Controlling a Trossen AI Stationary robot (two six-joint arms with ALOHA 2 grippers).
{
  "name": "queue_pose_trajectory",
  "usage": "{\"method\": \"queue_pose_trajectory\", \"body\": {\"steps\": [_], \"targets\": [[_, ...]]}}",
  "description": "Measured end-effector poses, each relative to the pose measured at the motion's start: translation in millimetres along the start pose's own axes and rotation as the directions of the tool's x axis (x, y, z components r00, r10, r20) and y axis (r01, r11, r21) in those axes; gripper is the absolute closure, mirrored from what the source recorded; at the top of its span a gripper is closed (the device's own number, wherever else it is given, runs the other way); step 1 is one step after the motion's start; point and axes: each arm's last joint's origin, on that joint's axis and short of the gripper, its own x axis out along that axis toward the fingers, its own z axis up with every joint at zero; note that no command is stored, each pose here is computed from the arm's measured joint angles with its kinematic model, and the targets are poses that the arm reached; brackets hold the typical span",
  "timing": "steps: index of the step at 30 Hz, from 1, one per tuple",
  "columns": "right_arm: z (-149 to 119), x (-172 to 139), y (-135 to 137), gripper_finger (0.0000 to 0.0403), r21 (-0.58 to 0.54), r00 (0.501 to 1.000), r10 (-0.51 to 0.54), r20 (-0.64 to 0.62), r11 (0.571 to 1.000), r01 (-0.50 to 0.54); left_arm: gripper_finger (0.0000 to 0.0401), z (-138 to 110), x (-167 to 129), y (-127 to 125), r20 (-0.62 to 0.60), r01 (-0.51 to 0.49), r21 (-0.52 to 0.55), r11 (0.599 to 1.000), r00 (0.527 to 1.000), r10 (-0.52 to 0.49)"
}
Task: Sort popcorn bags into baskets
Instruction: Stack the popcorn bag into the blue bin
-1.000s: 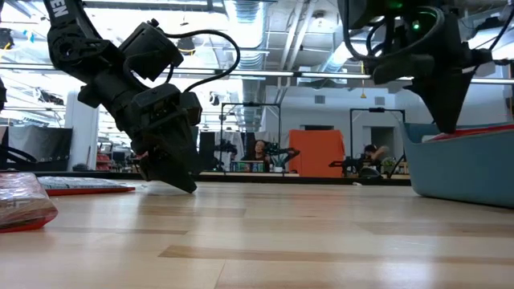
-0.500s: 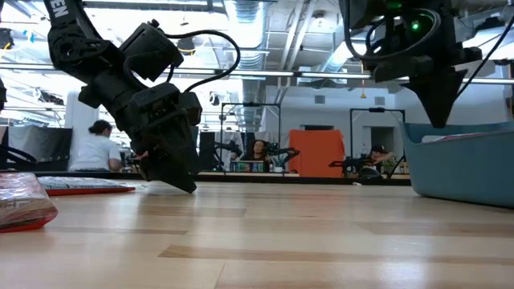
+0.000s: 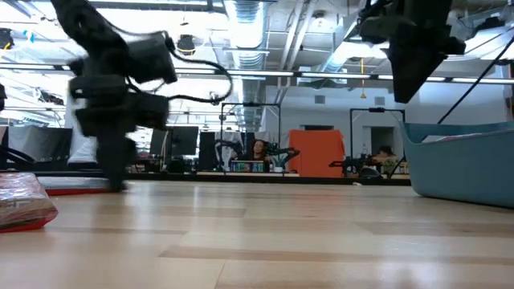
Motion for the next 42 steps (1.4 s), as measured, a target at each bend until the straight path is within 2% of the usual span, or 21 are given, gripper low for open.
{"method": "queue_pose_trajectory", "body": {"steps": [2, 6, 10, 14, 18, 21, 24, 30, 33, 38, 42], "targets": [[-0.9, 0.0, 0.8, 0.0327, -0.005, 1.0, 0.0, 0.002, 1.0, 0.0, 0.0111, -4.7, -14.2, -5.4, 0.0, -0.097, 0.0, 0.995, 0.995, 0.097], [-1.2, 2.4, 2.5, 0.0327, 0.0, 1.0, 0.013, 0.01, 1.0, -0.013, 0.0111, -9.8, -41.6, -16.1, 0.092, -0.274, -0.013, 0.962, 0.957, 0.275], [-1.0, 2.2, 2.6, 0.0327, -0.013, 1.0, 0.015, 0.014, 1.0, -0.015, 0.0111, -25.9, -56.6, -21.8, 0.092, -0.312, -0.094, 0.945, 0.943, 0.32], [-1.8, 1.6, 3.3, 0.0327, -0.02, 0.999, 0.014, 0.032, 1.0, -0.014, 0.0111, -56.7, -55.5, -15.8, -0.03, -0.429, -0.189, 0.883, 0.901, 0.432], [-1.9, 0.8, 3.5, 0.0327, -0.025, 0.997, 0.0, 0.078, 1.0, 0.002, 0.0114, -71.6, -48.7, -11.9, -0.017, -0.508, -0.269, 0.818, 0.852, 0.523], [-1.2, 0.9, 3.3, 0.0327, -0.025, 0.996, -0.005, 0.091, 1.0, 0.007, 0.0139, -76.6, -43.8, -11.4, -0.032, -0.538, -0.286, 0.793, 0.832, 0.554], [-1.2, 0.9, 3.3, 0.0327, -0.03, 0.996, -0.005, 0.092, 1.0, 0.008, 0.0185, -78.2, -40.1, -13.8, -0.044, -0.558, -0.276, 0.783, 0.821, 0.569], [-1.3, 0.9, 3.3, 0.0327, -0.032, 0.996, -0.005, 0.093, 0.999, 0.008, 0.0288, -81.3, -26.8, -19.3, -0.146, -0.552, -0.222, 0.804, 0.834, 0.532], [-1.2, 0.9, 3.3, 0.0327, -0.033, 0.995, -0.006, 0.096, 0.999, 0.009, 0.0328, -78.5, -19.7, -23.6, -0.123, -0.53, -0.216, 0.82, 0.848, 0.516], [-1.1, 0.9, 3.3, 0.0327, -0.033, 0.995, -0.008, 0.1, 0.999, 0.012, 0.0383, -56.9, -6.7, -33.8, 0.071, -0.415, -0.209, 0.885, 0.897, 0.437], [-0.9, 0.8, 3.8, 0.0327, -0.031, 0.995, -0.004, 0.103, 1.0, 0.007, 0.0397, -29.3, 3.0, -35.9, 0.271, -0.329, -0.153, 0.932, 0.893, 0.359]]}}
